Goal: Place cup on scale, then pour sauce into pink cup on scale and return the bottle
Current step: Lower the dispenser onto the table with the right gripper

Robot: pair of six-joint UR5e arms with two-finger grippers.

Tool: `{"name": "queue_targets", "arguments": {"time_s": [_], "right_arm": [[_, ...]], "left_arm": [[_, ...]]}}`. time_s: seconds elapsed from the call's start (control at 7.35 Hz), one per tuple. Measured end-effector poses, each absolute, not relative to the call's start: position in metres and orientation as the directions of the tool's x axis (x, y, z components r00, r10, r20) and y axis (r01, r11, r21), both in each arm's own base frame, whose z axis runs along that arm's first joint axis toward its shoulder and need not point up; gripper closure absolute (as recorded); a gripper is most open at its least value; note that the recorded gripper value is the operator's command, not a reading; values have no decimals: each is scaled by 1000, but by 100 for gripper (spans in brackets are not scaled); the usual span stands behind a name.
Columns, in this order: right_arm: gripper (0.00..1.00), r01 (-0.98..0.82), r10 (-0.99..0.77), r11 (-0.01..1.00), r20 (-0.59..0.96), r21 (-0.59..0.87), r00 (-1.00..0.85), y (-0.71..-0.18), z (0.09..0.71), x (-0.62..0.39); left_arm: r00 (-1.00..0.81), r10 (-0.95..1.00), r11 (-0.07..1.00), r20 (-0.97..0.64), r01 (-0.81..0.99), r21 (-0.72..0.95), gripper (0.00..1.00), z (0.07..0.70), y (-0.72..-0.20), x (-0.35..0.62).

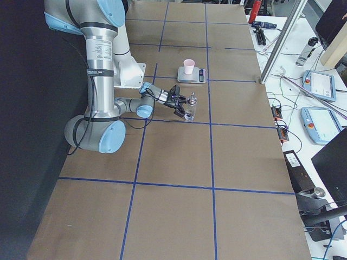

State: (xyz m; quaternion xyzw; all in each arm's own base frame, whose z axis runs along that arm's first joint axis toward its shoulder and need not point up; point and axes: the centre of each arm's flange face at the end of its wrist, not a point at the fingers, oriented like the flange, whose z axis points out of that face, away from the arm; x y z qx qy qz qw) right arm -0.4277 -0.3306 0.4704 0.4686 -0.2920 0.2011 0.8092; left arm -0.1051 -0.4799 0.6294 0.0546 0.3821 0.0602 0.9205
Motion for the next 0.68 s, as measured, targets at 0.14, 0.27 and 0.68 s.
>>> {"name": "queue_targets", "arguments": {"time_s": [0.14,0.27,0.68], "right_arm": [[0,-600,52,479,662,640,748,-331,470,-427],[0,-602,51,478,664,640,746,-330,469,-427],[0,-603,41,468,666,646,745,-318,470,-427]], "left_arm": [[701,153,987,-697,-69,147,0,629,-480,-105],[701,153,987,-697,-69,147,0,629,-480,-105],[701,156,986,-696,-69,151,0,627,-482,-105]]}}
